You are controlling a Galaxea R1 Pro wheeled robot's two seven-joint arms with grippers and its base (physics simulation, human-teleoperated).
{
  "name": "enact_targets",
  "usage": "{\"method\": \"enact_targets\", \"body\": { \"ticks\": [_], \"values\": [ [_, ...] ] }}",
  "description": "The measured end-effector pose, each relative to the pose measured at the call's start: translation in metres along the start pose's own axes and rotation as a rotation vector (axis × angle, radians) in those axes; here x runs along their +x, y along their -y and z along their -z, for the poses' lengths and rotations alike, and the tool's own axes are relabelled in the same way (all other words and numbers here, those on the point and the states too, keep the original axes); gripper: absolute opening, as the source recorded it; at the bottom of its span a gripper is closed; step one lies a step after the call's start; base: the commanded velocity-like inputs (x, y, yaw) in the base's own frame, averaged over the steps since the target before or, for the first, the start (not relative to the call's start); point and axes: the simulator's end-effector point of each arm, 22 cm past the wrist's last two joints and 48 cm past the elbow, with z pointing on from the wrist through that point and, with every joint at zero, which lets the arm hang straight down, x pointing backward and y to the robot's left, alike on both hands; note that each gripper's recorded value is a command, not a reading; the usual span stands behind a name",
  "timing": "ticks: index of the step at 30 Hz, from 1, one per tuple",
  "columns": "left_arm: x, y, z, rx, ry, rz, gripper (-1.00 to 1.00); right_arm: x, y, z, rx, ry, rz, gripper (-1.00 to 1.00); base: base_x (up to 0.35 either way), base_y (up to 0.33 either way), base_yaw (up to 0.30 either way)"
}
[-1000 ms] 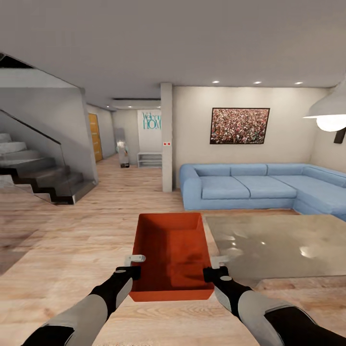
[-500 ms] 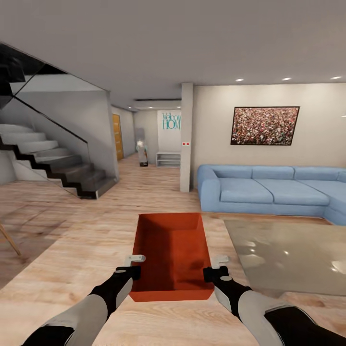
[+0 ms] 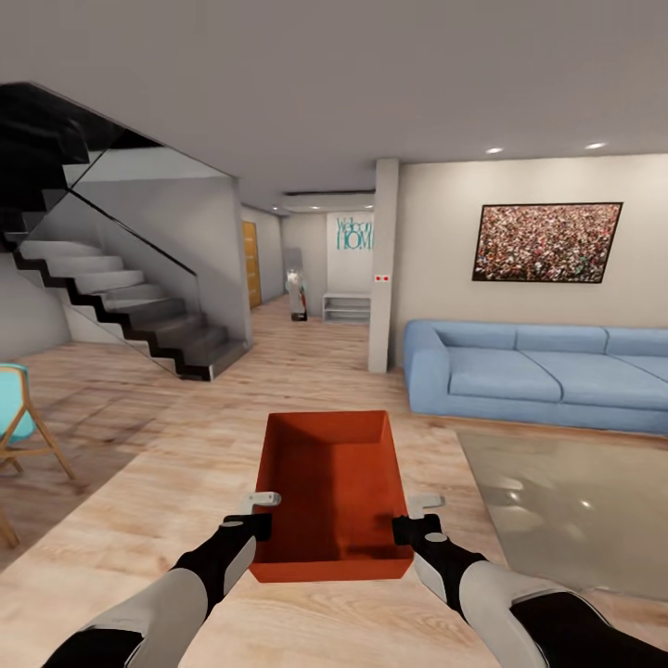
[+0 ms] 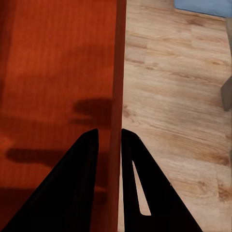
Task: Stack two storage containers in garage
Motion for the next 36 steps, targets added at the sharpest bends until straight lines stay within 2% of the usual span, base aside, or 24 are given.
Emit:
{"method": "enact_targets", "body": {
  "ticks": [30,36],
  "values": [
    [0.0000,-0.0002,0.0000,0.000,0.000,0.001,-1.00,0.0000,-0.0002,0.0001,0.000,0.000,0.000,-1.00,0.320,0.000,0.001],
    [-0.0005,-0.0003,0.0001,0.000,0.001,0.000,-1.00,-0.0002,-0.0003,0.0001,0.000,0.001,-0.001,-1.00,0.321,0.000,0.169]
  ]
}}
